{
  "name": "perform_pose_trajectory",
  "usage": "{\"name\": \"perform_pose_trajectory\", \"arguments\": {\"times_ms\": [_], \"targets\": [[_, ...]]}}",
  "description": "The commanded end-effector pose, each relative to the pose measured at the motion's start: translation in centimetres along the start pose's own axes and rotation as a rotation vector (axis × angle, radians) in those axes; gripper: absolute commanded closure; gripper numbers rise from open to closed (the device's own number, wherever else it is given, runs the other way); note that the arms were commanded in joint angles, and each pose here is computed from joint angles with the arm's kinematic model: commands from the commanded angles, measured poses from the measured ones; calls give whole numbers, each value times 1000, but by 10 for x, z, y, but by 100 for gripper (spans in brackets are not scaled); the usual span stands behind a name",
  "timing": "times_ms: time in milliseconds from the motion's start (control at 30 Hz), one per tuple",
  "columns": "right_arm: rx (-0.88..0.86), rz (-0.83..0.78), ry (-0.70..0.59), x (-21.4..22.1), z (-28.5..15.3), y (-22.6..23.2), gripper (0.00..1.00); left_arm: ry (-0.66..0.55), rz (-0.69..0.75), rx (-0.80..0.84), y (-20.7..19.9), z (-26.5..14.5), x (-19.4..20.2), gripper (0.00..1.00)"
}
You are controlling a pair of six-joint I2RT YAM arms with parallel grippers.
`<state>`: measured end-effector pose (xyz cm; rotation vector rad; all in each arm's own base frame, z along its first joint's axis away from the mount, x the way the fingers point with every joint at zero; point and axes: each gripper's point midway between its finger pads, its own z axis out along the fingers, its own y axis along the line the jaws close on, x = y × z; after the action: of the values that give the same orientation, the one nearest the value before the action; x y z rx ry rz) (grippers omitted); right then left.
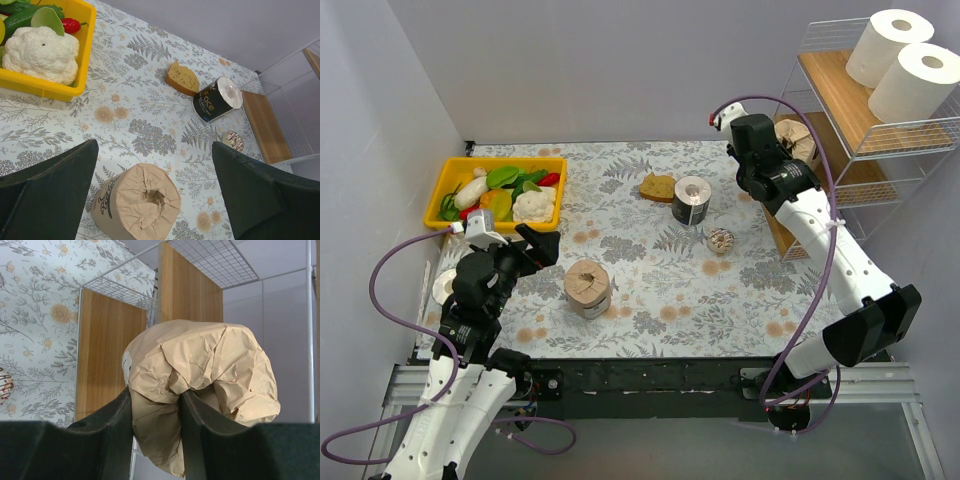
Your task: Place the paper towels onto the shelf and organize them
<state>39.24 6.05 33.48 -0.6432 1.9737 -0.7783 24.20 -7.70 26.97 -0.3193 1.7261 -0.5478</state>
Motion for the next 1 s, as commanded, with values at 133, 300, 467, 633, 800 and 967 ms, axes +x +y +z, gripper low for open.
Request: {"name": "perform_pose_trajectory", "arguments": {"times_ms": [133,300,467,633,800,967], "targets": [[137,117,-60,-4,-19,-46,64,-17,0,16,-6,-2,-8,2],[160,120,-40,2,-16,-51,60,-18,0,13,-5,-2,-8,2],[193,108,-19,7,-14,-56,55,-15,-1,15,-5,-2,-8,2],[233,91,3,11,-15,-63,48,-12,-1,14,-5,-1,-7,2],[254,94,2,10,-17,-67,43,-13,-1,15,-5,-1,-7,2],[271,85,15,12,-18,-72,42,-9,-1,16,-5,-1,-7,2]]}}
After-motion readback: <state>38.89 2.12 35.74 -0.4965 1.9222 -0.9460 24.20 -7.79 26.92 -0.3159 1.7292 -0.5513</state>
